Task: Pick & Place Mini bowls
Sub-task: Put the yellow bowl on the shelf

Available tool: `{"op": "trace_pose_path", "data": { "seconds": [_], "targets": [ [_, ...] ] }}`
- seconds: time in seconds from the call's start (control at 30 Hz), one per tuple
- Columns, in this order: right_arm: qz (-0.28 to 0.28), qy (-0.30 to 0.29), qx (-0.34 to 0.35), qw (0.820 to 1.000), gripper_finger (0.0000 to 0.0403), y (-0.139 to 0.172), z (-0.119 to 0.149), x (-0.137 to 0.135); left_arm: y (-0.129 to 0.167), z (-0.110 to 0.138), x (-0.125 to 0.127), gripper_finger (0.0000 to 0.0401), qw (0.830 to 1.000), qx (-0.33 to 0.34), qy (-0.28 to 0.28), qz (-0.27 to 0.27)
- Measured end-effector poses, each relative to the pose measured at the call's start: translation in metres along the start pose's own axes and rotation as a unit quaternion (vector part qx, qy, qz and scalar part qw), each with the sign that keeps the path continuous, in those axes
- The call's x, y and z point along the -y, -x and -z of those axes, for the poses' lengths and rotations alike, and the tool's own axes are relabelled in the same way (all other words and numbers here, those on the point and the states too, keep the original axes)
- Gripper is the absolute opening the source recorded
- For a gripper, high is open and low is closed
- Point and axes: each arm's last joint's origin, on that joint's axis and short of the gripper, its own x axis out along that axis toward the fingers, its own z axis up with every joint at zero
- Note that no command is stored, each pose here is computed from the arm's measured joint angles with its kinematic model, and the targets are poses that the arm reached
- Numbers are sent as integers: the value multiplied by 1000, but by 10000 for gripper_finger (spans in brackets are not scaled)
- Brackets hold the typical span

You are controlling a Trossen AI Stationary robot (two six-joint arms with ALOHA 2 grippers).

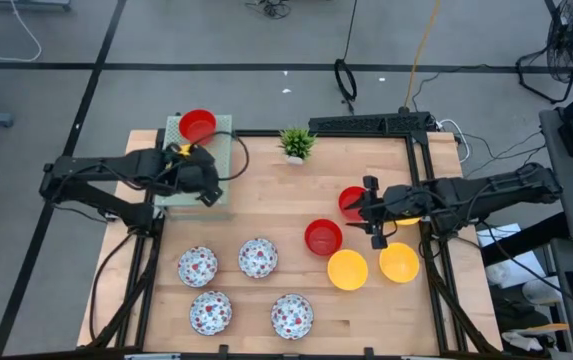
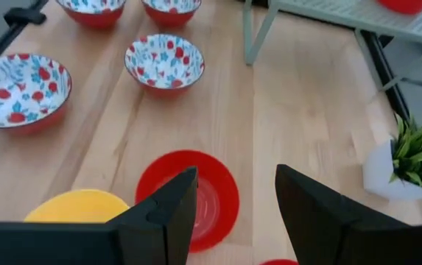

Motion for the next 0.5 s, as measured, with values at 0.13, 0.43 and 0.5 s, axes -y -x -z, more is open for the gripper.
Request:
{"op": "trace_pose_path", "data": {
  "seconds": [0.13, 0.43, 0.5],
  "targets": [
    [0, 1, -4, 1000, 171, -3, 4, -1, -1, 7, -5, 0, 999, -15, 42, -31],
    [-2, 6, -27, 1000, 171, -11, 18, -3, -29, 31, -1, 0, 992, -43, 87, -78],
    [-2, 6, -27, 1000, 171, -11, 18, -3, -33, 35, 0, 0, 990, -41, 96, -91]
  ]
}}
